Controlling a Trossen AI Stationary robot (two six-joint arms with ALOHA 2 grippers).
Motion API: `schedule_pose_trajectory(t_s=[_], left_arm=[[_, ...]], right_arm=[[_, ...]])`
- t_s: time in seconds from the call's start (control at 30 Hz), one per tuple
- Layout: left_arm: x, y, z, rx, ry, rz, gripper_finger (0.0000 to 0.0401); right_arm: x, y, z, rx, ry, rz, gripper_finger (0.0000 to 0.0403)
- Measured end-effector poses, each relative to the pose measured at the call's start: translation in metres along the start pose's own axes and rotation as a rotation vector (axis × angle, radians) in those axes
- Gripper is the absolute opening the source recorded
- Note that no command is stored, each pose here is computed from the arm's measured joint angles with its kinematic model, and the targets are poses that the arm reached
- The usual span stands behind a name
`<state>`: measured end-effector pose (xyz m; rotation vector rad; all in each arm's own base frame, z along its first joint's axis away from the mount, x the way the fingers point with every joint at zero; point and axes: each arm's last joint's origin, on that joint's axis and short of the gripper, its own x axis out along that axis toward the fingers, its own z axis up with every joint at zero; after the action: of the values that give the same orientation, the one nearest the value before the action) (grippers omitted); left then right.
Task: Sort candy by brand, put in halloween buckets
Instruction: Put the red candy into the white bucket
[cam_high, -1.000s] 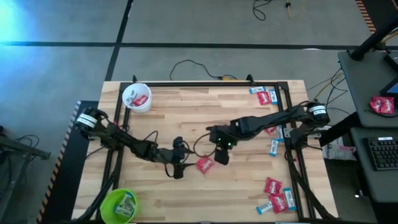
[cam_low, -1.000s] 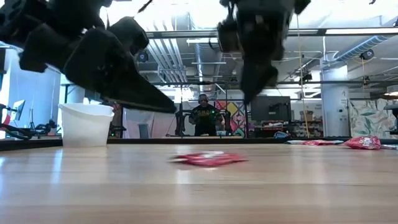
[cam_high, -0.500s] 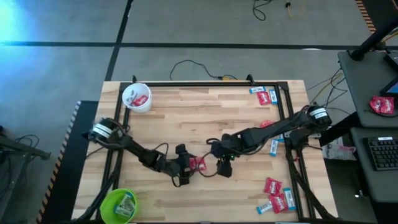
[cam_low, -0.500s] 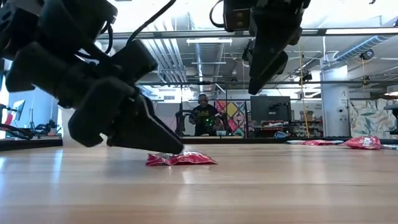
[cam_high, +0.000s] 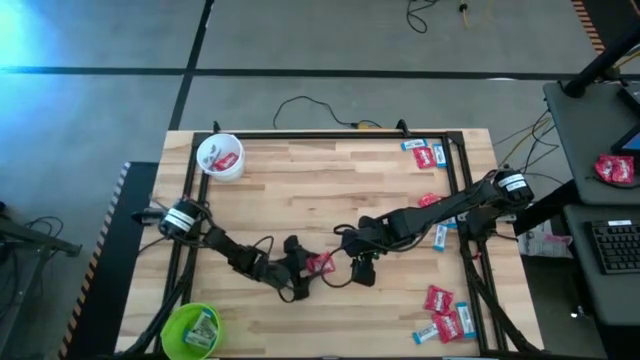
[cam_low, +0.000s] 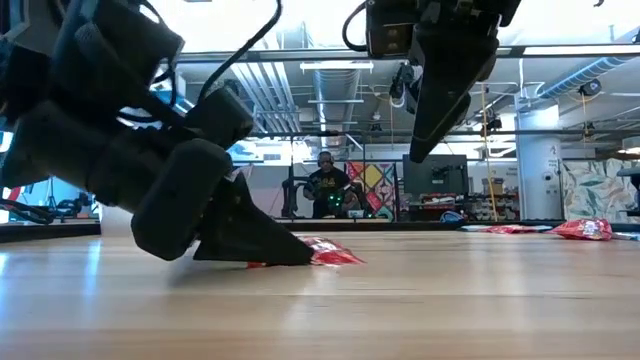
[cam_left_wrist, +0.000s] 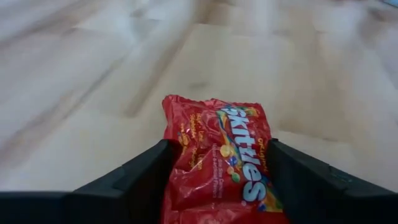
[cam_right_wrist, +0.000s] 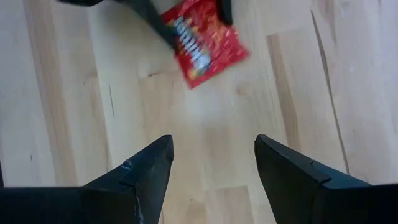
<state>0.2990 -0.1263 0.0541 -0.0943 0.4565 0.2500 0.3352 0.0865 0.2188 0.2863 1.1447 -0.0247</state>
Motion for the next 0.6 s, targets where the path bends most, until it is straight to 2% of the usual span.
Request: schedule_pose_trajectory(t_s=[0.17,0.37,0.47,0.6], left_arm=[[-0.006,0.019,-0.01,-0.046,-0.029,0.128,0.0205],[-0.018,0.03,-0.01,-0.034,-0.044,0.14,0.0149],[-0.027,0.032,0.0,0.039,-0.045,0.131,0.0124],[-0.048,0.038,0.036,0.132,-0.099,0.129,0.0099]], right_arm=[[0.0,0.001,0.005,-0.034,-0.072,-0.029,0.0219],[-0.001,0.002,0.009,-0.036,-0.113,-0.026,0.0219],[-0.001,0.003,0.009,-0.038,-0.119,-0.022,0.0219],[0.006,0.001,0.007,-0.068,-0.157,-0.091,0.0219]])
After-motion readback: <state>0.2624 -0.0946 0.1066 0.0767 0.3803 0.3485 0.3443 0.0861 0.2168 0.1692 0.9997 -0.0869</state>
